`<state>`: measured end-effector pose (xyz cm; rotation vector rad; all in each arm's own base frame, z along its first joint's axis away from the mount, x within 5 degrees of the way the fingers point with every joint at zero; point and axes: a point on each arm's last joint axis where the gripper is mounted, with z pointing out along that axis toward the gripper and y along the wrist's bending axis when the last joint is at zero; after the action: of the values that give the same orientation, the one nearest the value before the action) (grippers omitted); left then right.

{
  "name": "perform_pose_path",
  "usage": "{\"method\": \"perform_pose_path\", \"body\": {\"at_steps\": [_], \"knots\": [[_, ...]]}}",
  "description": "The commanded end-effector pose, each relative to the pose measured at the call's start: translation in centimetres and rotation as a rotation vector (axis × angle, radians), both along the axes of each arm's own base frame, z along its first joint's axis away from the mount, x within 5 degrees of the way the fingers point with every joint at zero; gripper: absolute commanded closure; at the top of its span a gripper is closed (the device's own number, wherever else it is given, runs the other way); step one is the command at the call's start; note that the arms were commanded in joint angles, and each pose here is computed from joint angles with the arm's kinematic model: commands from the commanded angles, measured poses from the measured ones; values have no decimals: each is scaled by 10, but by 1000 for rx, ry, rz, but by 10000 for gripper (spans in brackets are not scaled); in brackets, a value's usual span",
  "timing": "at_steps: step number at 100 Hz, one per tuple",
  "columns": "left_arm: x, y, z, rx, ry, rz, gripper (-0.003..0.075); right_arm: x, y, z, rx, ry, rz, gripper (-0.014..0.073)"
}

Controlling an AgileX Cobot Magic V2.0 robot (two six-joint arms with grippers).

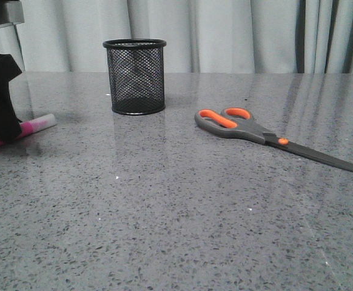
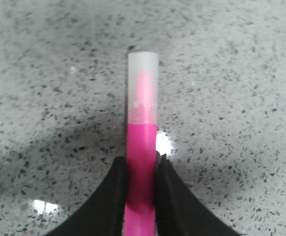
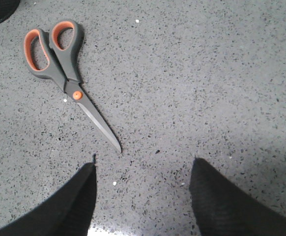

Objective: Put pen and scissors into bin
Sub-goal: 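Lower the left gripper onto the pink highlighter and close on it, then lift the pink highlighter with the left gripper toward the mesh cup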

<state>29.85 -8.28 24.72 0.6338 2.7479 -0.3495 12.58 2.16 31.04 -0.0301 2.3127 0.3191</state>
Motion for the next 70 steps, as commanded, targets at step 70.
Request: {"method": "perform_pose_path", "body": {"at_steps": [70], "knots": [[-12,-1,75,-118,-403,63,742,5,-1,13,-2,-80,-13,216]]}}
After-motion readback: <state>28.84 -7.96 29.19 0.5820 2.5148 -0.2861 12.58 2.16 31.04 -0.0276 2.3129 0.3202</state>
